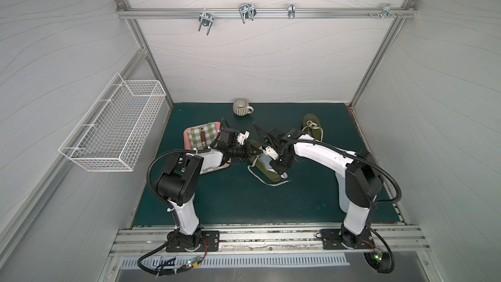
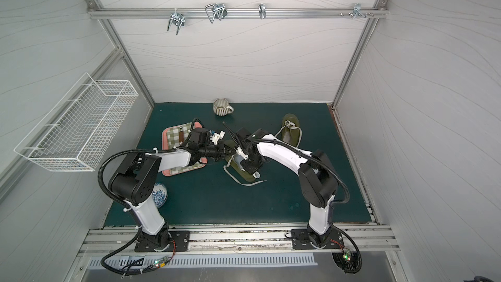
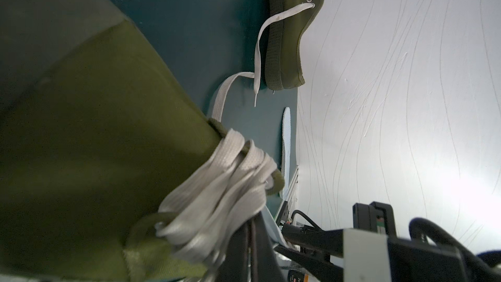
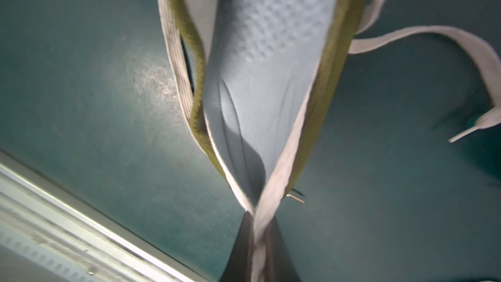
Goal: Insert the insole into the shoe
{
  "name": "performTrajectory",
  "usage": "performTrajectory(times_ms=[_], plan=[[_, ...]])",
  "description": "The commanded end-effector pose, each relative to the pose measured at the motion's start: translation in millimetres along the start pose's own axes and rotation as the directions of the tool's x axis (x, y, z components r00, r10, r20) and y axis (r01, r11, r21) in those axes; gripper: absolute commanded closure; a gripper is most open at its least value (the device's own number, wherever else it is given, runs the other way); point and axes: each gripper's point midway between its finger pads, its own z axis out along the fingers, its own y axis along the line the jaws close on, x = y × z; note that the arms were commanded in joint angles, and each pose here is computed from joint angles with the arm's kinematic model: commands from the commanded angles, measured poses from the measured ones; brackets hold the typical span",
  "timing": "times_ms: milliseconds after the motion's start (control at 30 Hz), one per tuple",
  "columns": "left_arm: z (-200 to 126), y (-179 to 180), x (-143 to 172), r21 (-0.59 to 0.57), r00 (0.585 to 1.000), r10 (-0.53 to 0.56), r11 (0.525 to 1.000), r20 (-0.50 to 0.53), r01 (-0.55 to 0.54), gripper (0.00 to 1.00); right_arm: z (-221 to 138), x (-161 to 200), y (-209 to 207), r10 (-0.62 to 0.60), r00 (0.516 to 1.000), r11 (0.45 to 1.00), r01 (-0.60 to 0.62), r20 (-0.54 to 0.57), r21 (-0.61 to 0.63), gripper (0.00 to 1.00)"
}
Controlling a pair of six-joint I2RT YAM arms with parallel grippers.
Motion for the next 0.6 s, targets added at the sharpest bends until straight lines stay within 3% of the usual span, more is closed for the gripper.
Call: performTrajectory(times_ms=[0,200,567], plan=[[-3,-21,-2,0.047,0.999,0.046,0.998,0.016,-0.046,1.00,-3,3,1,0.103,0.994,0.992,-0.105,-0.029,-0.075,1.00],[-6,-30,0,0.046,0.996,0.084,0.995,0.021,-0.085,1.00,-2,-1,2,0.156,0.988,0.978,-0.157,-0.022,-0.134,1.00],[1,-29,2,0.061,0.997,0.073,0.995,-0.003,-0.073,1.00,8,-32,4,0.057,0.998,0.988,-0.050,0.039,-0.144,1.00]])
